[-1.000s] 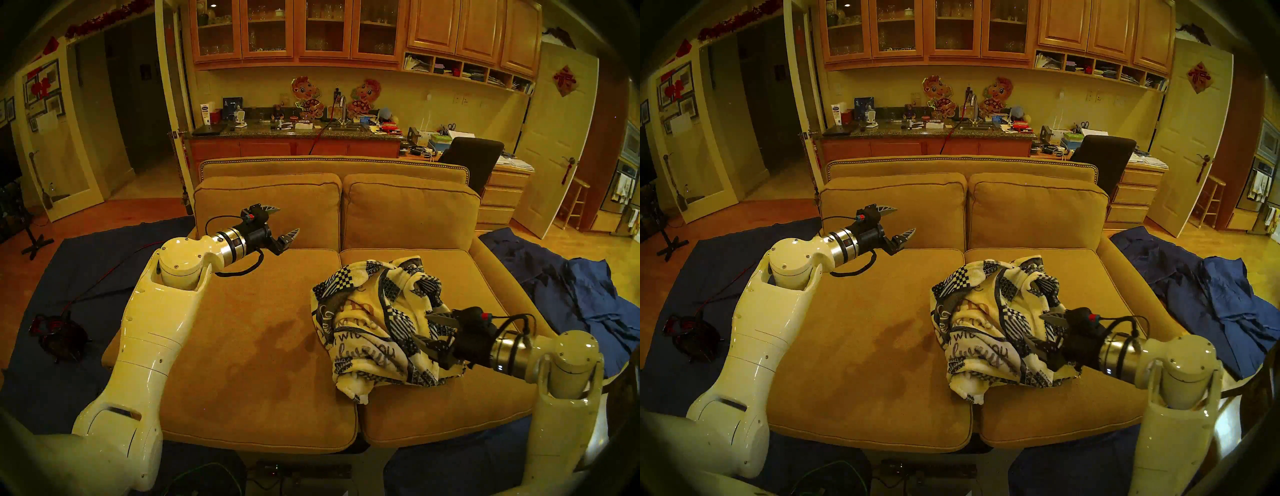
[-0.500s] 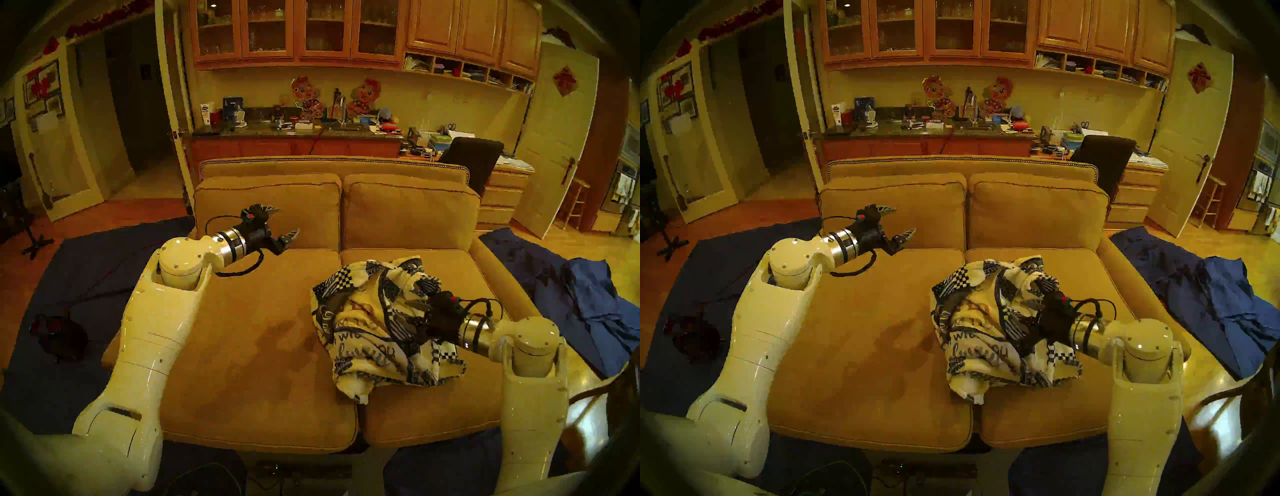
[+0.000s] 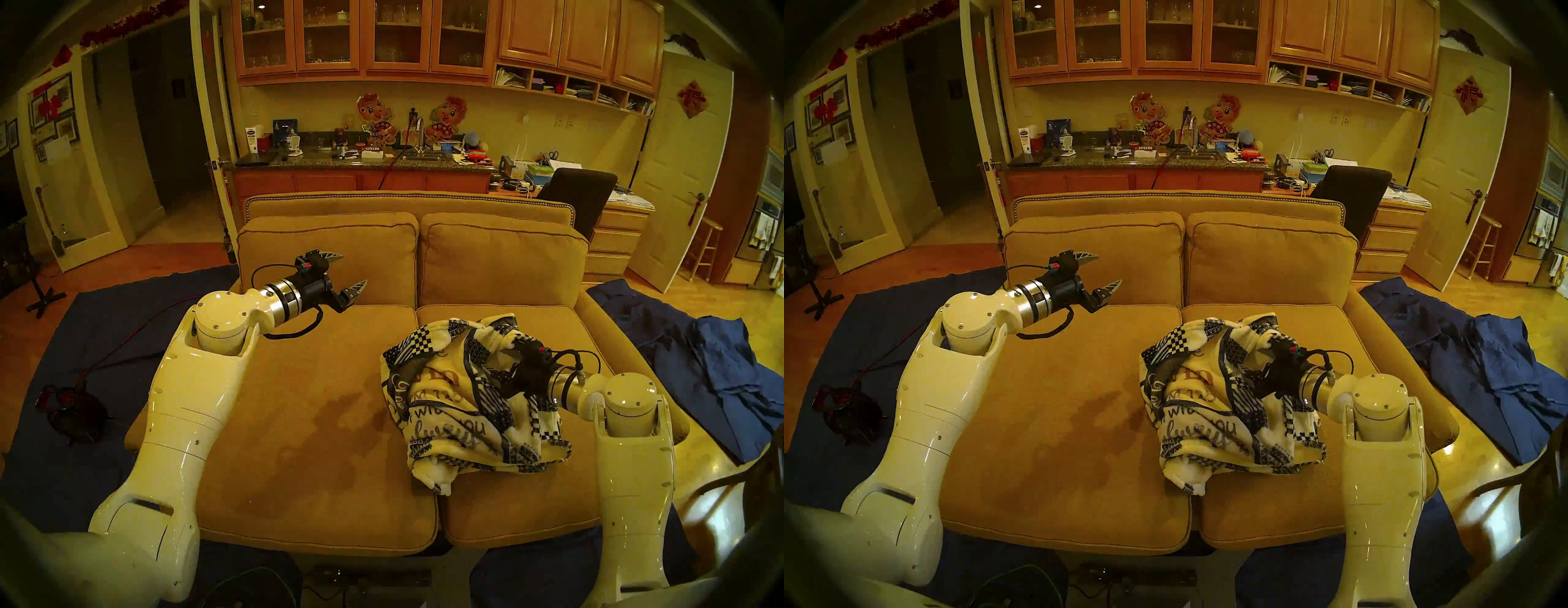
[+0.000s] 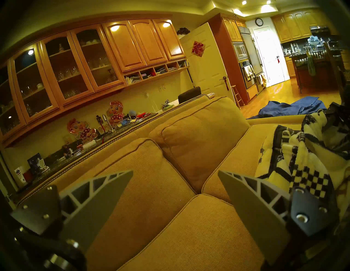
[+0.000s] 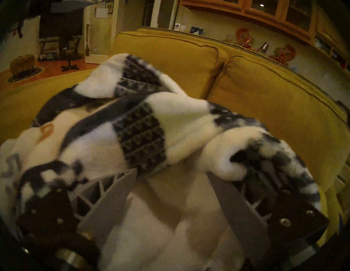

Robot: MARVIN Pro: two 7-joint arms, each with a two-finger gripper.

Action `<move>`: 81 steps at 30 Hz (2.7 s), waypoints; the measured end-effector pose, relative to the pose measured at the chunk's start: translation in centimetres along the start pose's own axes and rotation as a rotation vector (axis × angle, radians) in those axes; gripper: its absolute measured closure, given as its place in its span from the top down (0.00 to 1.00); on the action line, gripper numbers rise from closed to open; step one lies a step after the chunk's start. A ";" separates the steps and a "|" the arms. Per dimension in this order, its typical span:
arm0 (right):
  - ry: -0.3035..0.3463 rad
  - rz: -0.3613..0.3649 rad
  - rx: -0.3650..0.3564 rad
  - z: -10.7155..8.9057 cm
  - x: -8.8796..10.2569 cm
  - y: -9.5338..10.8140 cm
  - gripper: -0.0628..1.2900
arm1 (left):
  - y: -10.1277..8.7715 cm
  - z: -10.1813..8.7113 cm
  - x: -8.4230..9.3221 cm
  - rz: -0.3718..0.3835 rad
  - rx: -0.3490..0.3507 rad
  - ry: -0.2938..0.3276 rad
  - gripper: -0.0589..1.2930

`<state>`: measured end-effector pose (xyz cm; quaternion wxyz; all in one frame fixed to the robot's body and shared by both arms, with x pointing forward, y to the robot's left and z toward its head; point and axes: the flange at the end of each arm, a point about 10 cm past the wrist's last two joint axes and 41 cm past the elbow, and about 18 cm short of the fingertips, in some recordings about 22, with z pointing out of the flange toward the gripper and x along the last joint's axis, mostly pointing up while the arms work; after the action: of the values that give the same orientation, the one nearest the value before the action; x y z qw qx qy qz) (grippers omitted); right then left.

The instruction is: Fold the blanket in half twice

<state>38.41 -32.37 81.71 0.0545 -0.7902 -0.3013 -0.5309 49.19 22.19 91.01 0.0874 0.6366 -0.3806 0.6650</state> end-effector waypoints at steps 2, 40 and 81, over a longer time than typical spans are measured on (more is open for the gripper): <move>-0.006 -0.001 -0.018 0.0 -0.4 0.7 0.68 | 0.0 0.0 0.0 0.000 0.000 0.000 0.94; 0.112 0.300 0.147 -3.3 2.3 1.8 0.75 | 0.0 0.0 0.0 0.000 0.000 0.000 0.94; -0.024 0.722 0.144 1.1 2.4 1.2 0.85 | 0.0 0.0 0.0 0.001 0.000 0.000 0.94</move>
<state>40.60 -31.91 83.60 0.2902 -0.8459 -0.0403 -0.4456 49.19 22.19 91.02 0.0872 0.6365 -0.3808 0.6650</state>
